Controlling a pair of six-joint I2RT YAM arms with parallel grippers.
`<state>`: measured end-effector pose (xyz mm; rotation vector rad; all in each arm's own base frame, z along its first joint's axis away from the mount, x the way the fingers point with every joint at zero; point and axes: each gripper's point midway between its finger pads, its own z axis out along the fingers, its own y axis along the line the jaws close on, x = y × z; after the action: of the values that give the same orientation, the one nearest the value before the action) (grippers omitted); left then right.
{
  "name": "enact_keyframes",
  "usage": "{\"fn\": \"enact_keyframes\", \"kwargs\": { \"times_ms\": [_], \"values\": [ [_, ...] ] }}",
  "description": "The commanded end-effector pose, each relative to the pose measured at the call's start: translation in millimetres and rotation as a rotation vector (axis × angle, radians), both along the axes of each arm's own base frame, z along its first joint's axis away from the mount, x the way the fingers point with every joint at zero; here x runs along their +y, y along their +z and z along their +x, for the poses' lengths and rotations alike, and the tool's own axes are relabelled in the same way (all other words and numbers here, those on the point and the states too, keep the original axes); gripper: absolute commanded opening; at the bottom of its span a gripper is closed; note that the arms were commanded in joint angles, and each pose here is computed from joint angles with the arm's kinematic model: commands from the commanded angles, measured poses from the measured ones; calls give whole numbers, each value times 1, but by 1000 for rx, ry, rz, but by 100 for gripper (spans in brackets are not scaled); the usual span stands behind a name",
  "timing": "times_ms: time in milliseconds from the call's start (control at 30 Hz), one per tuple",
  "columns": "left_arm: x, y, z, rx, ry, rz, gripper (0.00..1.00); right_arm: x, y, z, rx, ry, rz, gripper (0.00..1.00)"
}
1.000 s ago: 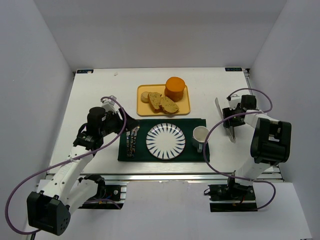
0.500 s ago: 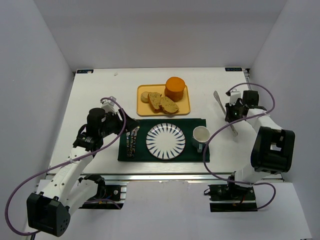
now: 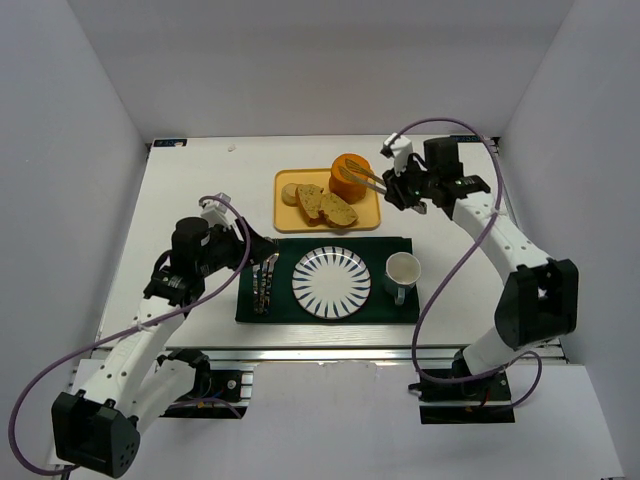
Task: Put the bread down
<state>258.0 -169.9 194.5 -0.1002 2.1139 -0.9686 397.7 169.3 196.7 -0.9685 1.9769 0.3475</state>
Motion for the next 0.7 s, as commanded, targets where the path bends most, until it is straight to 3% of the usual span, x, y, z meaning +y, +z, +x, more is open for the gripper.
{"fn": "enact_keyframes", "kwargs": {
  "times_ms": [0, 367, 667],
  "values": [
    [3, 12, -3, -39, 15, -2, 65, 11, 15, 19, -51, 15, -30, 41],
    [8, 13, -8, -43, 41, -5, 65, 48, 7, 33, -124, 112, -148, 44],
    [7, 13, -5, -43, 37, -3, 65, 49, 3, 40, -217, 70, -267, 44]
  ]
}}
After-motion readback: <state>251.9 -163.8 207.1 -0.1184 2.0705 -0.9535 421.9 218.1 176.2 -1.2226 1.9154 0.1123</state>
